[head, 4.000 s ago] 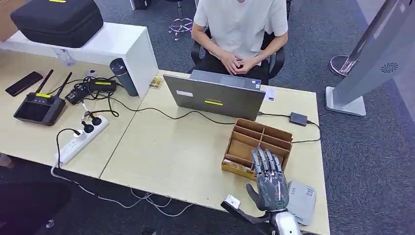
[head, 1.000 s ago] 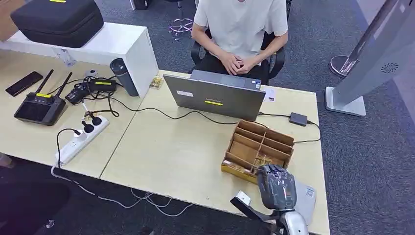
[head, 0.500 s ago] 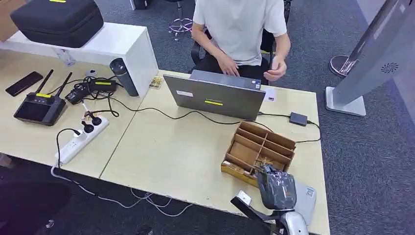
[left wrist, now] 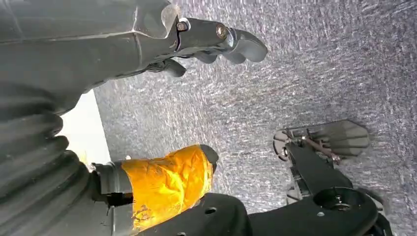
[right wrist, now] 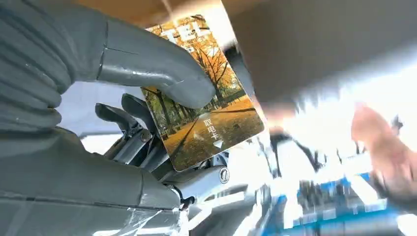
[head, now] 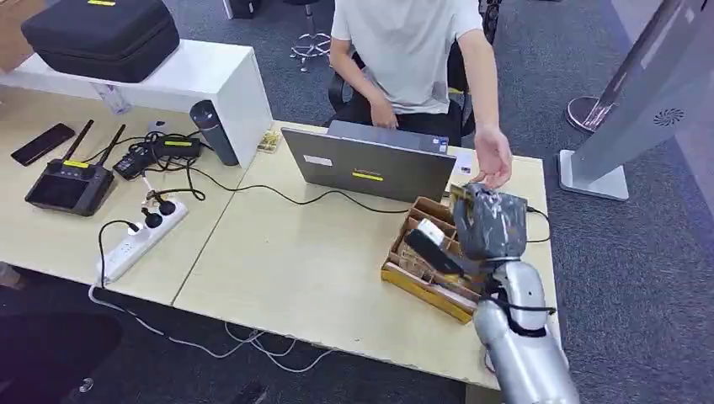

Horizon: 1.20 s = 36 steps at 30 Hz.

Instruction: Pass the card to the sensor for recognition and then transmit it.

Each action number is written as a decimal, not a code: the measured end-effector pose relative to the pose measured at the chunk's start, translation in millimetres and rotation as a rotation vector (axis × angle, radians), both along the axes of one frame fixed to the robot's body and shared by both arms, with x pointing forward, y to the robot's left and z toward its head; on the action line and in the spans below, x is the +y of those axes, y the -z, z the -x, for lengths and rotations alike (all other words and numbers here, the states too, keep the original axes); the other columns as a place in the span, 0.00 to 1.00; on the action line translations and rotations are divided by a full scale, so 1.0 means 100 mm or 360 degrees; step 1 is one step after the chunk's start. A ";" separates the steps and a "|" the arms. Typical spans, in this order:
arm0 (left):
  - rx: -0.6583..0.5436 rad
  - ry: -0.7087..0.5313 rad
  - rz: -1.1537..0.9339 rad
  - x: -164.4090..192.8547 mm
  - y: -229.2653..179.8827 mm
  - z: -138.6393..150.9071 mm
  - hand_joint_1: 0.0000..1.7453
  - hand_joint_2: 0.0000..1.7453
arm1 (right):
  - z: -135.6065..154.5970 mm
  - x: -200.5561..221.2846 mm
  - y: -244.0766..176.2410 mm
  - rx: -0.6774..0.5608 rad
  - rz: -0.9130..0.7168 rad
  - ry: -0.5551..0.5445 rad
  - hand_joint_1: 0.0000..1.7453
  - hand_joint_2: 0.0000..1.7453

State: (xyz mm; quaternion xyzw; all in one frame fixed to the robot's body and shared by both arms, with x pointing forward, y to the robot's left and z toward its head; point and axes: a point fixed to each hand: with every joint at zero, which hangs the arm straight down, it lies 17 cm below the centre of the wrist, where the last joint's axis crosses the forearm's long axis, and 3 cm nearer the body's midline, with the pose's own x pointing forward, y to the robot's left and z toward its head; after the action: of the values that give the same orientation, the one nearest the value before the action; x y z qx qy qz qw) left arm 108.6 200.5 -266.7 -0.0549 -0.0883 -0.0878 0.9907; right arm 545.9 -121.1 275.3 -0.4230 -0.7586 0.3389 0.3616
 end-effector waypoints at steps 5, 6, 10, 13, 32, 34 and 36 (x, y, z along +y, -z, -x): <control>-0.0022 0.0028 -0.0002 -0.04 -0.03 -0.14 0.00 1.00 | -0.35 -0.06 -0.82 -0.0144 -0.0015 0.0119 1.00 1.00; -0.0027 0.0033 -0.0001 -0.06 -0.04 -0.17 0.00 1.00 | -0.39 -0.07 -0.91 -0.0152 -0.0014 0.0141 1.00 1.00; -0.0033 0.0044 0.0005 -0.10 -0.06 -0.22 0.00 1.00 | -0.52 -0.10 -1.10 -0.0164 0.0007 0.0202 1.00 1.00; -0.0040 0.0060 0.0008 -0.11 -0.07 -0.25 0.00 1.00 | -0.65 -0.21 -1.14 -0.0130 0.0018 0.0288 1.00 1.00; -0.0016 0.0077 0.0032 -0.19 -0.09 -0.26 0.00 1.00 | -0.97 -0.80 -0.52 0.0154 0.0051 0.0531 0.00 1.00; -0.0016 0.0078 0.0033 -0.19 -0.09 -0.26 0.00 1.00 | -0.98 -0.81 -0.51 0.0163 0.0049 0.0534 0.00 1.00; -0.0016 0.0078 0.0034 -0.20 -0.09 -0.26 0.00 1.00 | -0.98 -0.81 -0.49 0.0170 0.0051 0.0536 0.00 1.00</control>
State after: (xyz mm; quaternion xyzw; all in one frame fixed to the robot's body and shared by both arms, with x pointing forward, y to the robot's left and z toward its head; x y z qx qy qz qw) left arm 134.2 180.9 -258.0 -0.0671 -0.0928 -0.1112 0.9872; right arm 644.0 -202.4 324.3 -0.5310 -0.6513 0.3077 0.4463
